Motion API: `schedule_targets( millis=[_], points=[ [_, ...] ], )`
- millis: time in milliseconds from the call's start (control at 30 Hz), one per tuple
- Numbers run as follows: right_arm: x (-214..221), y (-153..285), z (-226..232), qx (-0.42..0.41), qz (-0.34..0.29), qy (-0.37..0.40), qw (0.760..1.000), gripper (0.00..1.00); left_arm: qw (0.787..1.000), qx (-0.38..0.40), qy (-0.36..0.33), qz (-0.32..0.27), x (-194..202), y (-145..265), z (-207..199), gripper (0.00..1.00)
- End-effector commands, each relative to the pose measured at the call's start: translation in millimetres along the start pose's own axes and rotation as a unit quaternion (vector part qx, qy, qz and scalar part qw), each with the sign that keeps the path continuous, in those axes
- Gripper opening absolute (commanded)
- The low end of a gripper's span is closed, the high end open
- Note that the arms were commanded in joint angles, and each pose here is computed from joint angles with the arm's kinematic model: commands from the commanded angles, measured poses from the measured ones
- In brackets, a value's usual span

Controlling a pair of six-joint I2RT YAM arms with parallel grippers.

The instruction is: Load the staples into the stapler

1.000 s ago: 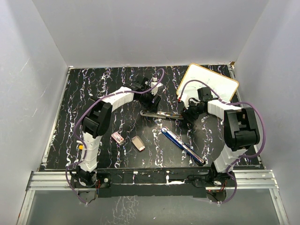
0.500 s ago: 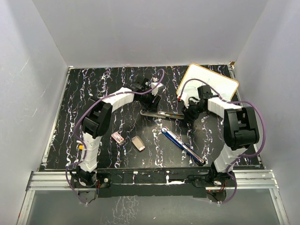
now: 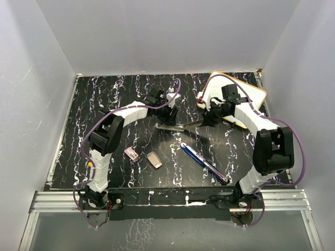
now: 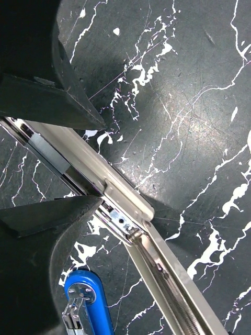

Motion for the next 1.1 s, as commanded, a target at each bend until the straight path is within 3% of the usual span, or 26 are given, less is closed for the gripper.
schedule_targets(
  millis=[0,433,1067],
  points=[
    [-68,3,-11,0.006,-0.117,0.017,0.993,0.21,0.994,-0.027,0.029,0.102,58,-8,11,0.5],
    [-128,-23,-20,0.003,-0.179,0.027,0.983,0.22,0.992,-0.001,0.045,0.117,76,-12,9,0.49],
    [-130,-62,-10,-0.009,-0.198,-0.043,0.979,0.19,0.994,0.027,0.056,0.085,63,-2,9,0.48]
  ],
)
Point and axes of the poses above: each gripper's point midway between its finger pads, its own y axis back along the fingers, its own z axis along the line the jaws close on, x = y × z, the point moved 8 cm from there along y, back along the fingers, and after that the axes turned 15 degrees about y, right-handed, at the moved point
